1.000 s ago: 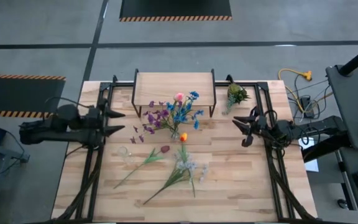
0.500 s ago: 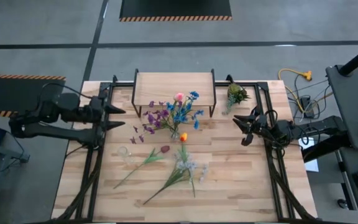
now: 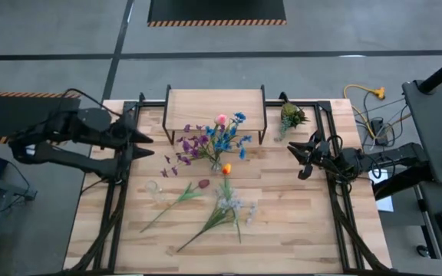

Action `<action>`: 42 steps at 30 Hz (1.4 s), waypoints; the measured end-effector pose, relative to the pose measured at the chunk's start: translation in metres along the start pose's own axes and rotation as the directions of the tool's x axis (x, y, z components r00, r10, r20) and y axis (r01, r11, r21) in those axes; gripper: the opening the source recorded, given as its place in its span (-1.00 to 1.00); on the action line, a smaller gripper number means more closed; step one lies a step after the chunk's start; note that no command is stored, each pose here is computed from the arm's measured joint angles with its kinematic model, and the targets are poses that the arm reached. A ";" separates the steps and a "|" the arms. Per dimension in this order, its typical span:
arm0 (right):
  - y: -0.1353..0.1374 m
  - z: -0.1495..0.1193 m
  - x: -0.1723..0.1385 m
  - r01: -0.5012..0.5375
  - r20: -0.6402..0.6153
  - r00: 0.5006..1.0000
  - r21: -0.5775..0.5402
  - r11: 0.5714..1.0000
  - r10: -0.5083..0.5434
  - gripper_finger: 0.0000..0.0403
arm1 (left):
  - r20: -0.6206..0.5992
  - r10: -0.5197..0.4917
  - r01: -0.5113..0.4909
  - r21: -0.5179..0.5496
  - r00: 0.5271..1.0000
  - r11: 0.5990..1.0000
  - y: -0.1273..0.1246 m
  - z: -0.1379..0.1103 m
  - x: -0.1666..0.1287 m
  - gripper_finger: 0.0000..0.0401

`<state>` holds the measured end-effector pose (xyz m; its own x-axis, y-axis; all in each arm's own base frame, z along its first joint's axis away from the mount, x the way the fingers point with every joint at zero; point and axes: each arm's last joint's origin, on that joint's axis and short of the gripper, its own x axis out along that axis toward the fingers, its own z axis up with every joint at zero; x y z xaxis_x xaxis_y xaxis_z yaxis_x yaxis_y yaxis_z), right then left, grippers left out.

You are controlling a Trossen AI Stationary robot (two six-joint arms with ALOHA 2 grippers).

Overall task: Pick and place flowers into a vace then onto a shelf
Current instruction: Put the red flower into the left transparent vase

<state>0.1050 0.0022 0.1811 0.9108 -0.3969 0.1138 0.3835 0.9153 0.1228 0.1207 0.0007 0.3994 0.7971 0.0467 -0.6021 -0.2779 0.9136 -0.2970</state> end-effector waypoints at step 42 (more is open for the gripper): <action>0.000 0.004 0.000 0.000 0.013 1.000 -0.034 0.999 0.001 -0.64 | -0.499 0.230 -0.267 -0.003 0.836 0.964 -0.160 -0.037 0.093 0.03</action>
<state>0.1046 0.0021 0.1849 0.9089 -0.3972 0.1268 0.3884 0.9172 0.0890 0.2195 -0.1563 0.3639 0.3348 0.0473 -0.9411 -0.4821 0.8667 -0.1280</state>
